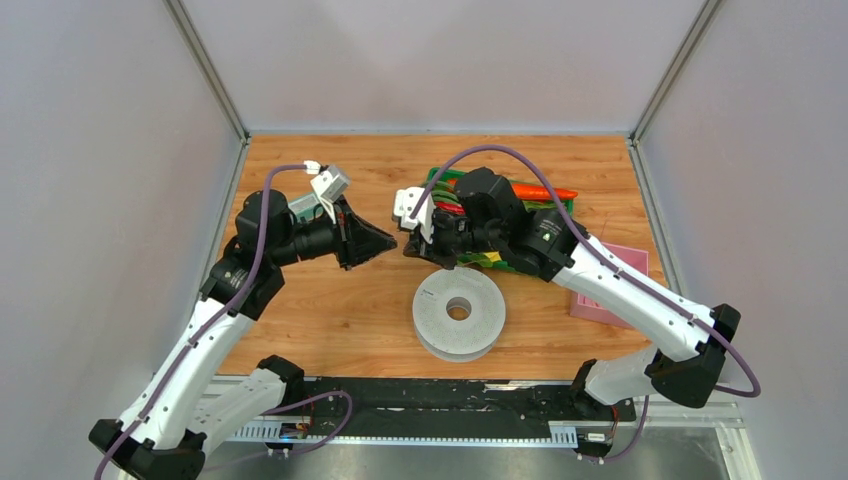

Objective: Wrap the cables

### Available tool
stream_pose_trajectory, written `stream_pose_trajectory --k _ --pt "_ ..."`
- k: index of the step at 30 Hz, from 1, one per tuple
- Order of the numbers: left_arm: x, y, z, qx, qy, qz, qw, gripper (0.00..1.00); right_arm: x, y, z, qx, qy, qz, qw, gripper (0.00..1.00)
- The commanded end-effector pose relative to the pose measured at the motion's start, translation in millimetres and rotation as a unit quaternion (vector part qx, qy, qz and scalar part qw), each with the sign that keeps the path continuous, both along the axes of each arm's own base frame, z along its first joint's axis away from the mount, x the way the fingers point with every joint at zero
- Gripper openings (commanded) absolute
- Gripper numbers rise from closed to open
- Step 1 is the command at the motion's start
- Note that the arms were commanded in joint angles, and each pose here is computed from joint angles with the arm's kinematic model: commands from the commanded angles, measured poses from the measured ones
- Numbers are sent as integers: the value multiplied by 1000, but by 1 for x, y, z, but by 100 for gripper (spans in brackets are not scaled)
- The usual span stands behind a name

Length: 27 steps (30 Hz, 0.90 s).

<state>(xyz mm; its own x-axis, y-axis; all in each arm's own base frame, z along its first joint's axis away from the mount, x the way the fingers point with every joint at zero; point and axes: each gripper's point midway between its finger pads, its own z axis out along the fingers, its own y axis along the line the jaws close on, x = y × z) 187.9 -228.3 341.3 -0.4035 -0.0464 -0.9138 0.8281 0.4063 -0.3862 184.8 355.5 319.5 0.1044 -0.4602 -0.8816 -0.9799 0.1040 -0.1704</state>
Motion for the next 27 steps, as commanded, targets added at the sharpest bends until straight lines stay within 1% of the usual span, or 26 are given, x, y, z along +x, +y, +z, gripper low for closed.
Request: stream_pose_trajectory --k 1,2,3,4,6,9,12,13,16,20,24,27 --pt "-7 -3 4 -21 28 -15 999 36 13 -13 26 40 -8 -31 999 0" --pt "-8 -2 0 -21 38 -18 999 46 20 -21 26 40 -1 -44 998 0" --pt "-9 0 -5 -19 52 -18 998 61 30 -33 29 41 1 -60 997 0" --pt "-9 1 -15 -17 73 -13 997 65 38 -43 30 41 1 -74 996 0" --pt "-13 1 -35 -22 114 -16 993 65 67 -77 41 48 -14 -129 990 0" --pt "-13 -2 -77 -29 193 -6 981 66 98 -127 71 68 -45 -199 977 0" --pt "-8 -7 -124 -31 267 7 963 67 116 -175 93 77 -74 -263 959 0" --pt "-3 -8 -136 -30 280 16 959 68 120 -191 99 79 -83 -284 952 0" --pt "12 -6 -168 -17 293 51 955 68 124 -230 105 69 -117 -330 934 0" --pt "24 -14 -199 -4 325 49 944 69 126 -264 101 54 -140 -377 914 0" --pt "25 -32 -217 1 342 8 940 69 127 -282 95 46 -146 -407 900 0" --pt "23 -49 -229 7 349 -20 937 69 125 -286 86 41 -140 -414 899 0"
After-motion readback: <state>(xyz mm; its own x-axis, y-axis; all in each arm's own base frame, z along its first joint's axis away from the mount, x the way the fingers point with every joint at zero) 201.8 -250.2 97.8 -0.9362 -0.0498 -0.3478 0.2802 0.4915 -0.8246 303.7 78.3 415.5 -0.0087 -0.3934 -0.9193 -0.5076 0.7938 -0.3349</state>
